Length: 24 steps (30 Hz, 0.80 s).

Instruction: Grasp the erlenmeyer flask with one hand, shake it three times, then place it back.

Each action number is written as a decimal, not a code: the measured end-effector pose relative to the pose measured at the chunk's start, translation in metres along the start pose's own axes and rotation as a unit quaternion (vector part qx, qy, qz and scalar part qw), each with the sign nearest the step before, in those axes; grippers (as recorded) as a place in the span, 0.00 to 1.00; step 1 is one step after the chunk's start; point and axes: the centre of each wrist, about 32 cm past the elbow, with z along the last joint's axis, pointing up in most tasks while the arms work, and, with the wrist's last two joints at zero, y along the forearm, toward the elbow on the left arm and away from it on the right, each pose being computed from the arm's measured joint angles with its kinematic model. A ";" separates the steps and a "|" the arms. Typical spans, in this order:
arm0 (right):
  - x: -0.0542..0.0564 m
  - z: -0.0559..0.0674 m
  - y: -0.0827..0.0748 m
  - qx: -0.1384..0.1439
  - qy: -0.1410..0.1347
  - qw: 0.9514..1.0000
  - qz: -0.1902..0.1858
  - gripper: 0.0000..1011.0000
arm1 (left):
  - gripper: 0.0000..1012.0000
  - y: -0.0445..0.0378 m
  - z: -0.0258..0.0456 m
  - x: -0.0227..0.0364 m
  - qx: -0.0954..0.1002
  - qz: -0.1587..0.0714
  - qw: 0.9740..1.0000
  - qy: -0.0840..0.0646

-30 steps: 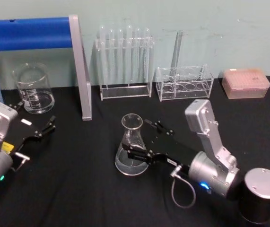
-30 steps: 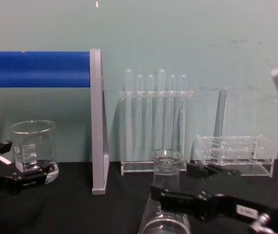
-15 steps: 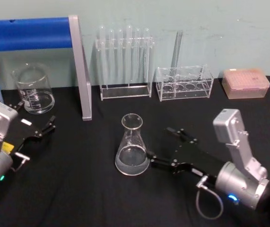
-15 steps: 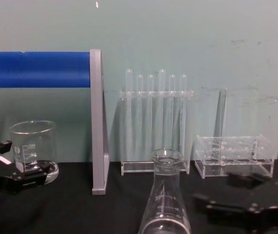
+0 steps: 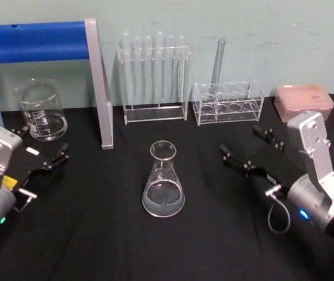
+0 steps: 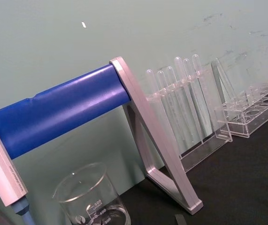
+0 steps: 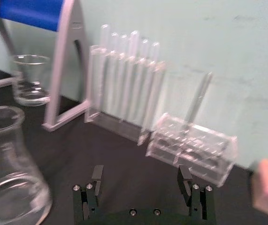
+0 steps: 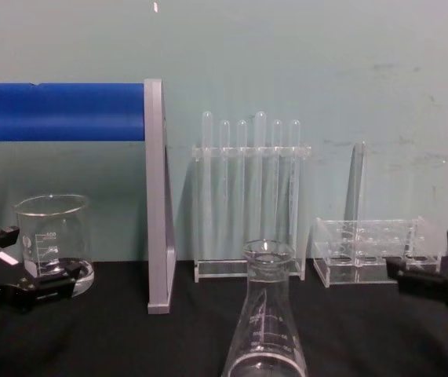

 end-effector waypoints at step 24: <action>-0.004 -0.005 0.034 0.011 -0.098 0.994 -0.038 0.99 | 0.99 0.0000 0.0000 0.0000 0.000 0.000 1.000 0.000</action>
